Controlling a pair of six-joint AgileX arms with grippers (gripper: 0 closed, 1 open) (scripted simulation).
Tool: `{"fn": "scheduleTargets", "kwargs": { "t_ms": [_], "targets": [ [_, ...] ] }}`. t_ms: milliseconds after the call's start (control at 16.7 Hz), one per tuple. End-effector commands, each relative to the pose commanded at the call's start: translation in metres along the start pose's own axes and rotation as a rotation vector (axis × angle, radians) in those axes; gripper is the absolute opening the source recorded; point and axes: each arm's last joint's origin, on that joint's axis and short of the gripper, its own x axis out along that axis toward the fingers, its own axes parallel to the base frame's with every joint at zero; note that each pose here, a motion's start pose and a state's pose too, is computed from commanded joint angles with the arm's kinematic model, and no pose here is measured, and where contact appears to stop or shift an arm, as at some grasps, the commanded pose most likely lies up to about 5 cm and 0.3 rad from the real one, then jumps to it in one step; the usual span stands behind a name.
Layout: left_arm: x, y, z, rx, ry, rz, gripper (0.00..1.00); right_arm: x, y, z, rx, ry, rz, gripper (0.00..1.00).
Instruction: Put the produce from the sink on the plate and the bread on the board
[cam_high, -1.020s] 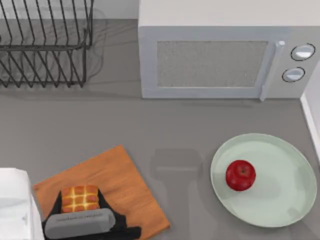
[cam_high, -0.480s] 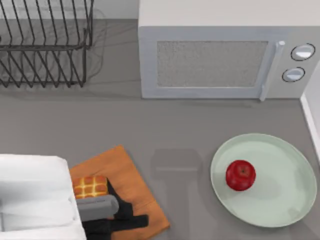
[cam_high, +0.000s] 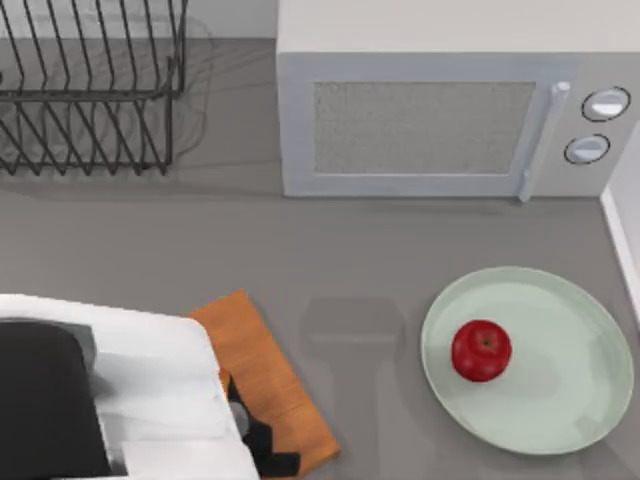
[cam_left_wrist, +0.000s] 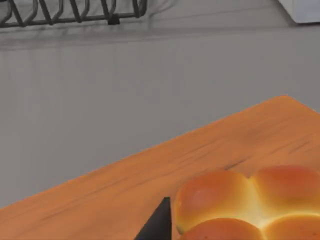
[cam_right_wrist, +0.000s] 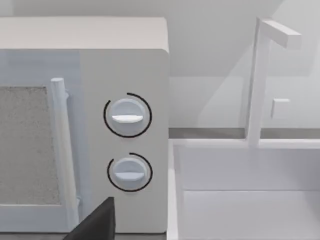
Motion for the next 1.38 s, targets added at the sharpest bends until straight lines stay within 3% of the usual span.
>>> {"fn": "scheduleTargets", "kwargs": {
  "t_ms": [300, 1080, 1380],
  "targets": [
    [-0.0001, 0.0007, -0.0011, 0.008, 0.004, -0.002, 0.00, 0.0000, 0.0000, 0.0000, 0.000, 0.000, 0.000, 1.00],
    [-0.0001, 0.0007, -0.0011, 0.008, 0.004, -0.002, 0.98, 0.0000, 0.0000, 0.0000, 0.000, 0.000, 0.000, 1.00],
    [-0.0001, 0.0007, -0.0011, 0.008, 0.004, -0.002, 1.00, 0.0000, 0.0000, 0.0000, 0.000, 0.000, 0.000, 1.00]
  ]
}}
